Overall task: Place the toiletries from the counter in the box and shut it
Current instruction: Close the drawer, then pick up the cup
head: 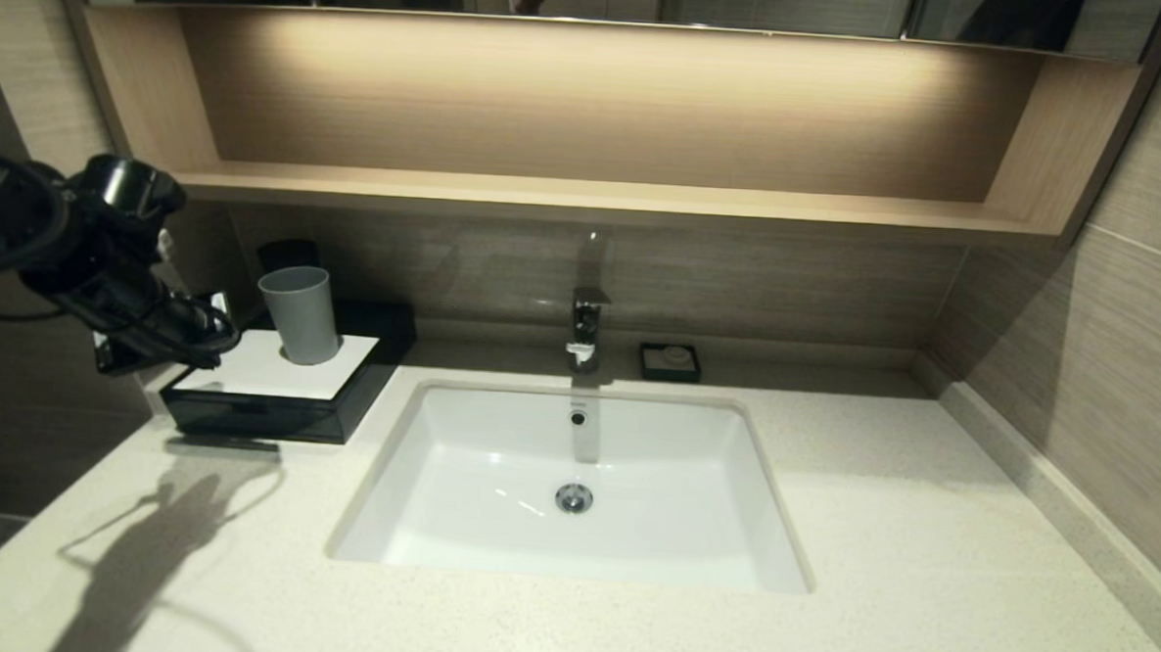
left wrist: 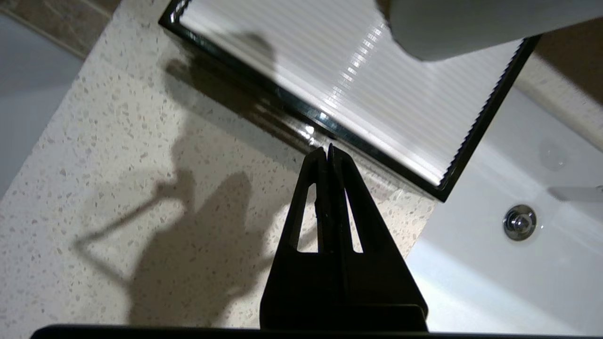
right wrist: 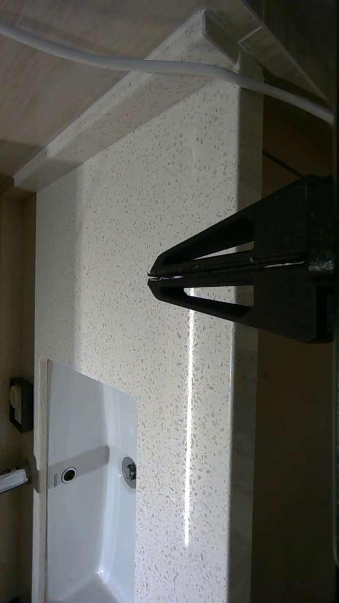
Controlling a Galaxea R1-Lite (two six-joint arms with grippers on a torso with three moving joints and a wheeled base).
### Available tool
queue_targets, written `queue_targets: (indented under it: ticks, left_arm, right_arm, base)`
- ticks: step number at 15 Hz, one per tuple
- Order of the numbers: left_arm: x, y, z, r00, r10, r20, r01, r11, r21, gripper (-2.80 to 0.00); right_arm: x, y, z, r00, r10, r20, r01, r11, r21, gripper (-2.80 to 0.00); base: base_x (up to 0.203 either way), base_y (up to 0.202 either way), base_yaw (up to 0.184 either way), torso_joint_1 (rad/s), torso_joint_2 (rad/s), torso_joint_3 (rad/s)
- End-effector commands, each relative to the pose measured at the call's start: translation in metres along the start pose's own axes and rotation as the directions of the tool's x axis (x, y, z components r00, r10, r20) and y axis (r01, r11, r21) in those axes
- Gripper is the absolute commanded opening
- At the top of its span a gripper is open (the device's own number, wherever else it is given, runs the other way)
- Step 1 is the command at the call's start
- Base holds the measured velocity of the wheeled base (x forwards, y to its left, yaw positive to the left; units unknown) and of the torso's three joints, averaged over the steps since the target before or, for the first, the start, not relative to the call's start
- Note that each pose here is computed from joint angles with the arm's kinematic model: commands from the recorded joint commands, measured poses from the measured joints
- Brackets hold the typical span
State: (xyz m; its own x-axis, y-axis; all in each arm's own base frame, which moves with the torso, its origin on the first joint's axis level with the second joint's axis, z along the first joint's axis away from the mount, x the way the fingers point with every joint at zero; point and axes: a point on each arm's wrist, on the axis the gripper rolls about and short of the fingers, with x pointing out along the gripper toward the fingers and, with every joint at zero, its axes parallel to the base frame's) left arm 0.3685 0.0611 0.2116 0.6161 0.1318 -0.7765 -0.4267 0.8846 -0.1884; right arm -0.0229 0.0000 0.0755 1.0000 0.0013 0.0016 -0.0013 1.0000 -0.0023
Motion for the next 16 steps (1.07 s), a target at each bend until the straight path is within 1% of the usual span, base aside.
queue_targets:
  ticks: [1,2,3,5,7,9,10,11,15,16]
  left_arm:
    - [-0.009,-0.003,0.009,0.996,-0.031,0.089,0.030,1.000,0.008,-2.80]
    - [-0.008,-0.004,0.012,0.991,-0.048,0.128,0.046,0.999,0.018,-2.80]
    - [-0.001,-0.006,0.013,0.987,-0.064,0.151,0.060,0.998,0.032,-2.80]
    - [0.005,-0.009,0.013,0.974,-0.122,0.191,0.110,0.991,0.070,-2.80]
    - [0.004,-0.009,0.009,0.961,-0.173,0.215,0.152,0.982,0.112,-2.80]
    - [0.006,-0.007,0.004,0.954,-0.194,0.230,0.158,0.973,0.166,-2.80]
    - [0.005,-0.006,0.001,0.953,-0.196,0.231,0.155,0.971,0.182,-2.80]
    - [0.003,-0.006,0.000,0.953,-0.198,0.232,0.155,0.970,0.187,0.00]
    - [0.008,-0.002,-0.007,0.956,-0.201,0.212,0.156,0.964,0.213,0.00]
    - [0.011,-0.001,-0.010,0.956,-0.202,0.213,0.152,0.962,0.228,0.00]
  right_arm:
    - [0.000,0.000,0.000,1.000,0.000,-0.003,0.000,1.000,-0.001,-2.80]
    - [0.000,0.000,0.000,1.000,0.000,-0.003,0.000,1.000,-0.001,-2.80]
    - [0.000,0.000,0.000,1.000,0.000,-0.003,0.000,1.000,-0.001,-2.80]
    - [0.000,0.000,0.000,1.000,0.000,-0.002,0.000,1.000,-0.001,-2.80]
    - [0.000,0.000,0.000,1.000,0.000,-0.003,0.000,1.000,-0.001,-2.80]
    - [0.000,0.000,0.000,1.000,0.000,-0.002,0.000,1.000,-0.001,-2.80]
    - [0.000,0.000,0.000,1.000,0.000,-0.002,0.000,1.000,-0.001,-2.80]
    - [0.000,0.000,0.000,1.000,0.000,0.000,0.000,1.000,-0.001,-2.80]
    - [0.000,0.000,0.000,1.000,0.000,-0.001,0.000,1.000,-0.001,-2.80]
    - [0.000,0.000,0.000,1.000,0.000,-0.003,0.000,1.000,-0.001,-2.80]
  base:
    - [0.000,0.000,0.000,0.000,0.00,0.000]
    - [0.000,0.000,0.000,0.000,0.00,0.000]
    - [0.000,0.000,0.000,0.000,0.00,0.000]
    - [0.000,0.000,0.000,0.000,0.00,0.000]
    - [0.000,0.000,0.000,0.000,0.00,0.000]
    - [0.000,0.000,0.000,0.000,0.00,0.000]
    - [0.000,0.000,0.000,0.000,0.00,0.000]
    - [0.000,0.000,0.000,0.000,0.00,0.000]
    - [0.000,0.000,0.000,0.000,0.00,0.000]
    - [0.000,0.000,0.000,0.000,0.00,0.000]
